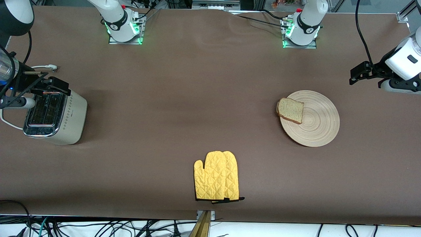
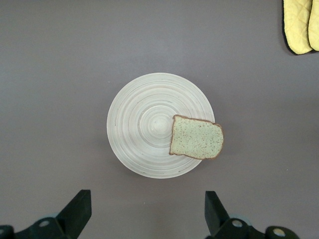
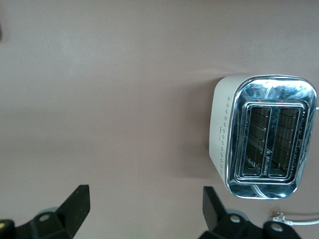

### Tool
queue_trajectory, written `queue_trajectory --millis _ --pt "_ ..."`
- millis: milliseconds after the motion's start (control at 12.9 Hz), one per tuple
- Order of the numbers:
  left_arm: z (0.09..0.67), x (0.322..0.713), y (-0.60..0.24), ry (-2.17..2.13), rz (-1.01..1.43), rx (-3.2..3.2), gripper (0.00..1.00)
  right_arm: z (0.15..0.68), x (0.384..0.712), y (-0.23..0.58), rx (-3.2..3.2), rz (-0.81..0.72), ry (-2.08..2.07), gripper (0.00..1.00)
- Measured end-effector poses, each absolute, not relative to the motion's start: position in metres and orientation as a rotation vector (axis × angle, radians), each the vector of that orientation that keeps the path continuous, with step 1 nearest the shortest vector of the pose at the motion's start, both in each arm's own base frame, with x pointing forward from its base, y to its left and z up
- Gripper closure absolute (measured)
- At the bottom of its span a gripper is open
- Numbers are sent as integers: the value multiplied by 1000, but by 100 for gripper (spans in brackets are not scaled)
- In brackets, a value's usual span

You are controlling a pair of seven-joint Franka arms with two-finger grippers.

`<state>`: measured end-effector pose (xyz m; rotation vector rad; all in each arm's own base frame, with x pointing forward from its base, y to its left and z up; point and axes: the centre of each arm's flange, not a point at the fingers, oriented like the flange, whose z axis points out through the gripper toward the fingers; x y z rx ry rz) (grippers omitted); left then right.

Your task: Move plate and put bread in toaster

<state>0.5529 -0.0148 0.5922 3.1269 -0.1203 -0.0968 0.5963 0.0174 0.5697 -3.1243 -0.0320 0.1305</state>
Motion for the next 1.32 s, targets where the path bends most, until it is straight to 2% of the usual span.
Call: queue_trajectory --millis 699,1320 --pt "579 559 -2 -81 -135 3120 0 570 597 17 -3125 125 -32 0" --pt "541 570 72 10 -186 2941 0 570 597 17 -3125 125 -31 0"
